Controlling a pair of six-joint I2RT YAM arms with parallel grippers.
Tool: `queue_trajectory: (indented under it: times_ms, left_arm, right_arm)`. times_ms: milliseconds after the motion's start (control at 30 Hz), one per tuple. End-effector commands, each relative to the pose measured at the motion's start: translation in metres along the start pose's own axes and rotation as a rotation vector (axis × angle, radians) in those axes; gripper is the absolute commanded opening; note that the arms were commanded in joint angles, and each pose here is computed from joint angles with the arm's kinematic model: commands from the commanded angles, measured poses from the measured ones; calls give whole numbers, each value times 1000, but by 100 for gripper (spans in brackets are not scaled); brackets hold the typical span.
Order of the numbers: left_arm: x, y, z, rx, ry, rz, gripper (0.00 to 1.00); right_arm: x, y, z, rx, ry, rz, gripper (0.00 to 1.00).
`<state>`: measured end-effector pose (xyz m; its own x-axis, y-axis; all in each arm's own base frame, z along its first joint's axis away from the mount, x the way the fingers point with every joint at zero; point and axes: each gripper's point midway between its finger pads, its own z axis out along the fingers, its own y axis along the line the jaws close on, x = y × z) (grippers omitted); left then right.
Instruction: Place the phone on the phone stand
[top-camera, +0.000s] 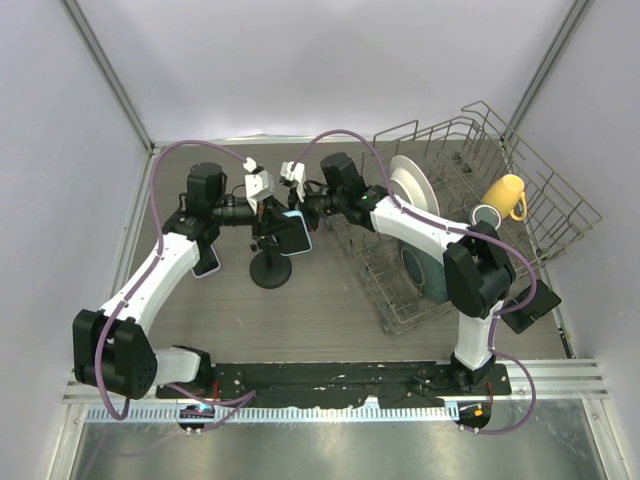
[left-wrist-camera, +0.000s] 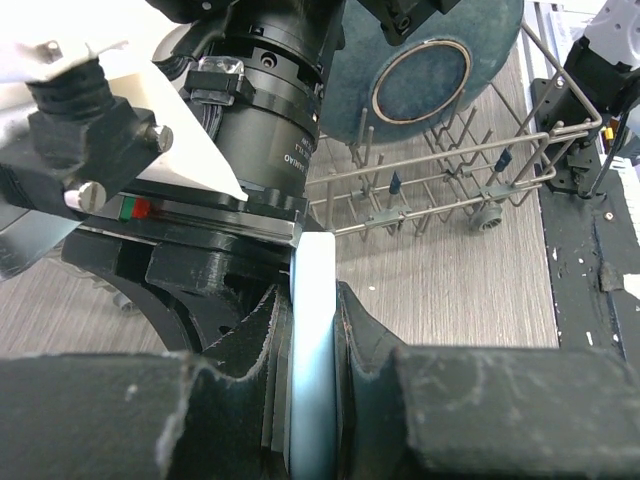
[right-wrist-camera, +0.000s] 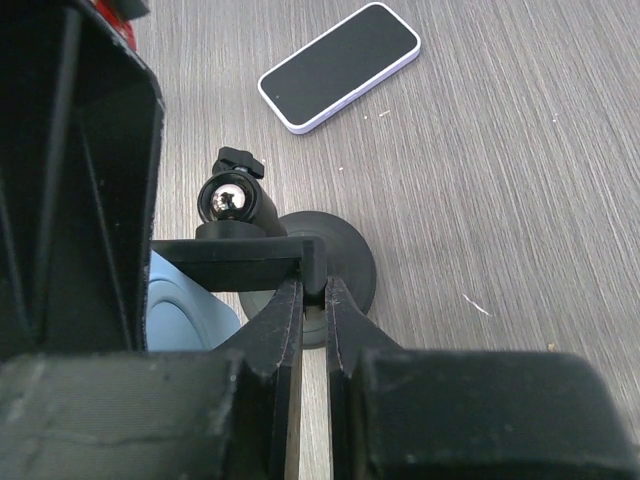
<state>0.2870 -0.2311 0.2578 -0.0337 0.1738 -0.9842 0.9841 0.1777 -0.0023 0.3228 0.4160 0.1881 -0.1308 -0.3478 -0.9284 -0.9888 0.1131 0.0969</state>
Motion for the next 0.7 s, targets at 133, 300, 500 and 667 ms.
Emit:
queue_trajectory:
  times_ms: [133, 300, 500, 667]
  left_arm:
    - [-26, 28, -9, -26, -5, 101, 0]
    - [-8, 34, -20, -199, 35, 29, 0]
    - [10, 99, -97, -1045, 145, -262, 0]
    - [15, 97, -151, -1375, 177, -248, 0]
  right_arm:
    - [3, 8, 3, -65, 14, 8, 0]
    - [-5, -14, 5, 80, -54, 49, 0]
    - [-39, -35, -16, 520, -335, 165, 0]
    - [-48, -23, -33, 941, -445, 304, 0]
